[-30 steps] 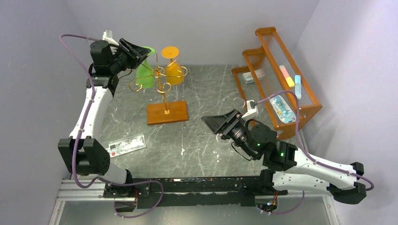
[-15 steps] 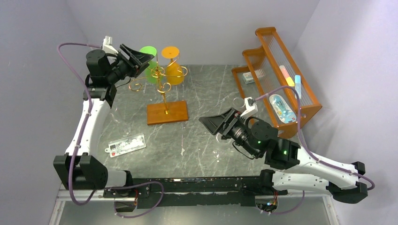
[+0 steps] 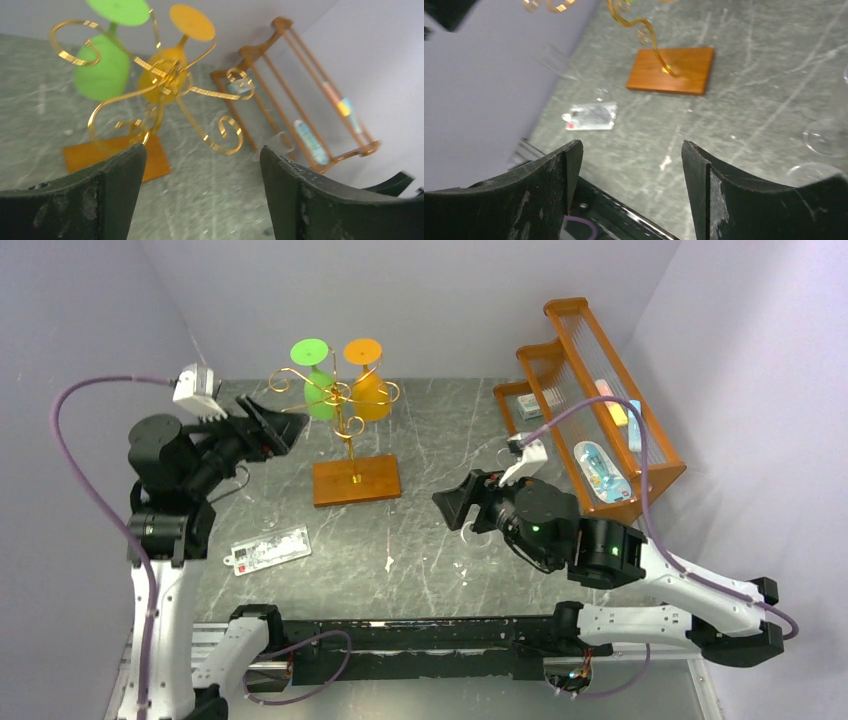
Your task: Place the wine glass upside down on the wine glass rack
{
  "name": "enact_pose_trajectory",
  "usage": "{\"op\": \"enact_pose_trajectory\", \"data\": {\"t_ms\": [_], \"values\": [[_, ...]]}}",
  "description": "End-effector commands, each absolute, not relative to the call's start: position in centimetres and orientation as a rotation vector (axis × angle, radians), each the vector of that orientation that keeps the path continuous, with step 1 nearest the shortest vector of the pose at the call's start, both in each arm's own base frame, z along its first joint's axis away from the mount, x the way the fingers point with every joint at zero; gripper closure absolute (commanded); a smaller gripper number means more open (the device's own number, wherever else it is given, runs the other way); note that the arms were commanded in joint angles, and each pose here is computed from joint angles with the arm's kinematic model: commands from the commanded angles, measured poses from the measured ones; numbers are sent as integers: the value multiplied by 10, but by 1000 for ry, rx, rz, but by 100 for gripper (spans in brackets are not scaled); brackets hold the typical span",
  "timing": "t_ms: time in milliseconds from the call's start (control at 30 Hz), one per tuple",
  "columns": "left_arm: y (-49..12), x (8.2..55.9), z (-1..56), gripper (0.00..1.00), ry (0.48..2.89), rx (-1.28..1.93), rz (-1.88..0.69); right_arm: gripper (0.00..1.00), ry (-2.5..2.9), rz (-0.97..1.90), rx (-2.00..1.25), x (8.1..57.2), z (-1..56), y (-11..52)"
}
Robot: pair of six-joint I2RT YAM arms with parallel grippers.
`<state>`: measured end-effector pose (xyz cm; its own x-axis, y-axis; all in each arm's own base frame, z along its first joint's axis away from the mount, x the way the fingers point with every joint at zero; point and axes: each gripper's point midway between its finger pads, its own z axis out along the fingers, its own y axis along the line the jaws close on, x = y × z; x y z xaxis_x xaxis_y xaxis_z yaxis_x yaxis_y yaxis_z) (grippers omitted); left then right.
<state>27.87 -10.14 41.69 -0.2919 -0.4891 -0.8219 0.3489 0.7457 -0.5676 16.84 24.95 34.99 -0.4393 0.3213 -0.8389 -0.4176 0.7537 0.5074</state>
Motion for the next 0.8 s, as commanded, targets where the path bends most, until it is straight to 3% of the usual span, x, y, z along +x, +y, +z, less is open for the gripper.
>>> {"op": "enact_pose_trajectory", "data": {"t_ms": [0,167,433,767], "values": [[-69,245,355,10,1845,-100,-538,24,1990,558,-219,170,304,227],[-69,209,345,3,1795,-54,-521,34,2158,485,-344,153,263,230],[-60,201,336,10,1758,-129,-493,38,2313,364,-390,141,205,221],[-62,205,316,13,1819,-181,-525,48,2317,166,-409,162,168,232]]}}
